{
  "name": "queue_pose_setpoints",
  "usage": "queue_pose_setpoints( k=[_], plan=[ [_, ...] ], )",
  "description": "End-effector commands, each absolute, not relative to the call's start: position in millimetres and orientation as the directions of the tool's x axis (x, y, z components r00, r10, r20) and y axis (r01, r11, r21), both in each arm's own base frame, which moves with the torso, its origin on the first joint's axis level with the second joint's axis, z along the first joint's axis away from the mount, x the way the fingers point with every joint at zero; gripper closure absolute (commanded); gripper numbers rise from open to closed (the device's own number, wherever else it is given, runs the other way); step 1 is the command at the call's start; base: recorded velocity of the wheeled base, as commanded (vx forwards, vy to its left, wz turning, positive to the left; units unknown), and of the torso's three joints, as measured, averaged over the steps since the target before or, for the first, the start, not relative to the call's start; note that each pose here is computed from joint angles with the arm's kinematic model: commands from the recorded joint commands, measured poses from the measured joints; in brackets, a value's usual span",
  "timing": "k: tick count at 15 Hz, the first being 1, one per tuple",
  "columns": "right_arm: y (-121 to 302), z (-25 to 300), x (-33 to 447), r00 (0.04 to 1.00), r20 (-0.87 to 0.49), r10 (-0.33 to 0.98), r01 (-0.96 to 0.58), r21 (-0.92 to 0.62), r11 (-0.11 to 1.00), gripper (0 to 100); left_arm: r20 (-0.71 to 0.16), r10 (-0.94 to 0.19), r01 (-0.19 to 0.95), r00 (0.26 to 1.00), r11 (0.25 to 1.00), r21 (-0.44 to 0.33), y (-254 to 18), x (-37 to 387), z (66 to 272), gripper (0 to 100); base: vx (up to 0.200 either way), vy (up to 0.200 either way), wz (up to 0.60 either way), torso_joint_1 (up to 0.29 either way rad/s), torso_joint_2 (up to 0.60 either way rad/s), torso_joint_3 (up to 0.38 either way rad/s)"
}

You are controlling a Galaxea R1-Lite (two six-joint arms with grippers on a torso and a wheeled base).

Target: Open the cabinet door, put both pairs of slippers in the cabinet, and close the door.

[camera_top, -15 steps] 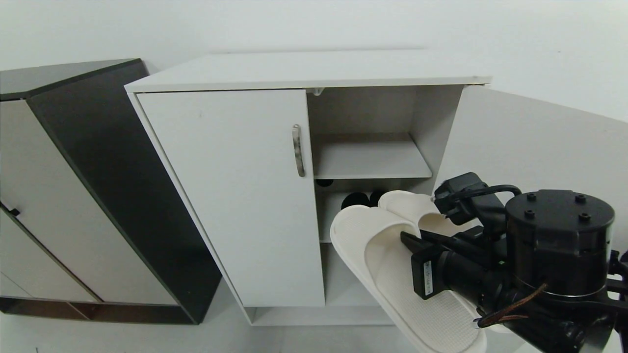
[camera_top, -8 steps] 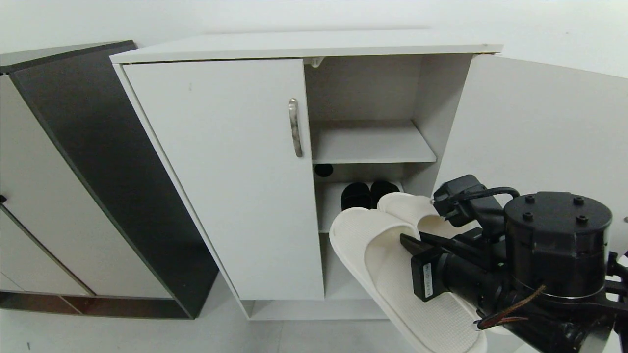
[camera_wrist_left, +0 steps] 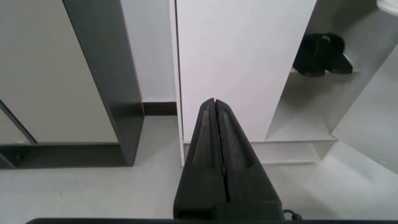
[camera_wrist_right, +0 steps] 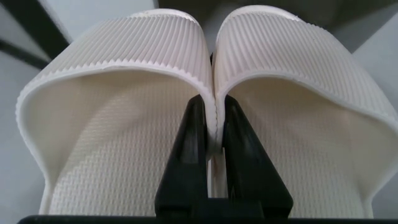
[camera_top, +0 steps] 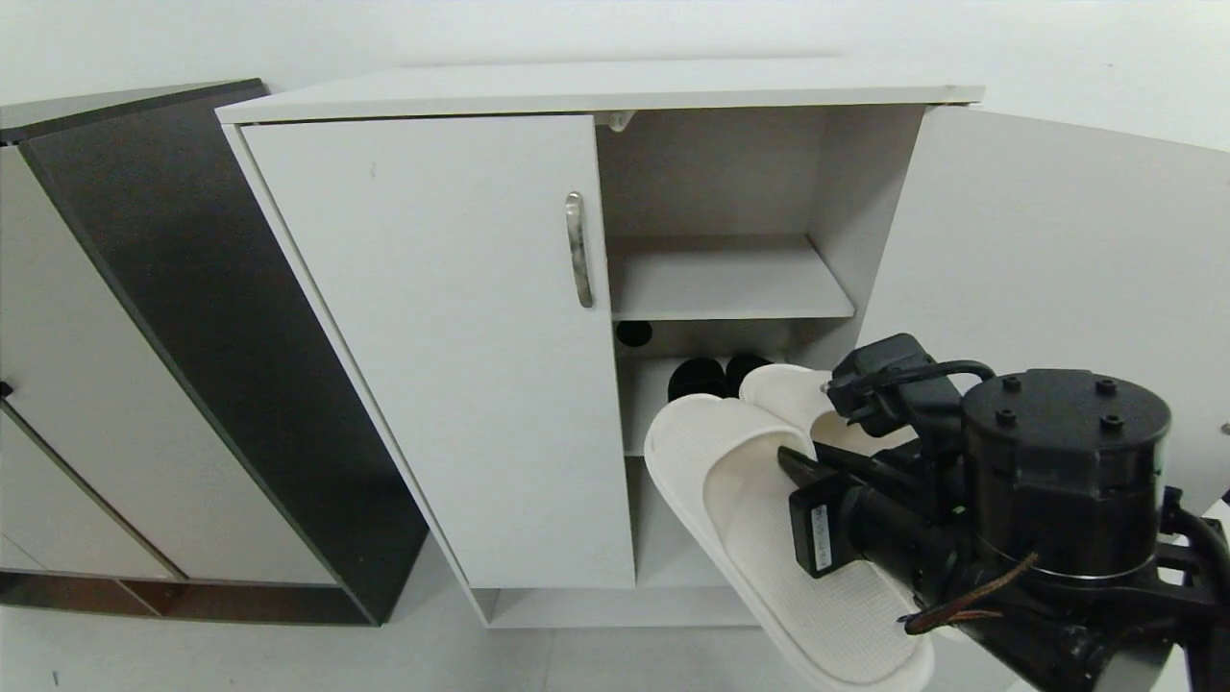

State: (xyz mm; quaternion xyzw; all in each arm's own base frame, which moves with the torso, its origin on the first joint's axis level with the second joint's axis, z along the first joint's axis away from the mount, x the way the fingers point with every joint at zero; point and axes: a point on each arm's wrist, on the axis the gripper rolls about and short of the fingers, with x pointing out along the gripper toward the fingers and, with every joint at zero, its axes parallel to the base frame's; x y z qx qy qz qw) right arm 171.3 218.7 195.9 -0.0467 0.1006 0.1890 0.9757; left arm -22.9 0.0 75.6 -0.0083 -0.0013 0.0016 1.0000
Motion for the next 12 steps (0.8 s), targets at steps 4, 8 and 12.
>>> queue_pose_setpoints(
  k=[4,8,12],
  plan=[
    [274,232,197,0.977,-0.183,0.108,-0.101,0.048,0.994,100,0.002,0.005,-0.005,1.000,1.000,-0.015,0,-23,76,100,0.000,0.000,0.00,0.000,0.00,0.000],
    [281,242,205,0.976,-0.199,0.084,-0.081,0.021,0.996,100,0.002,0.005,-0.005,1.000,1.000,-0.015,0,-23,76,100,0.000,0.000,0.00,0.000,0.00,0.000],
    [284,234,213,0.979,-0.200,0.030,-0.031,-0.002,1.000,100,0.002,0.005,-0.005,1.000,1.000,-0.015,0,-23,76,100,0.000,0.000,0.00,0.000,0.00,0.000]
  ],
)
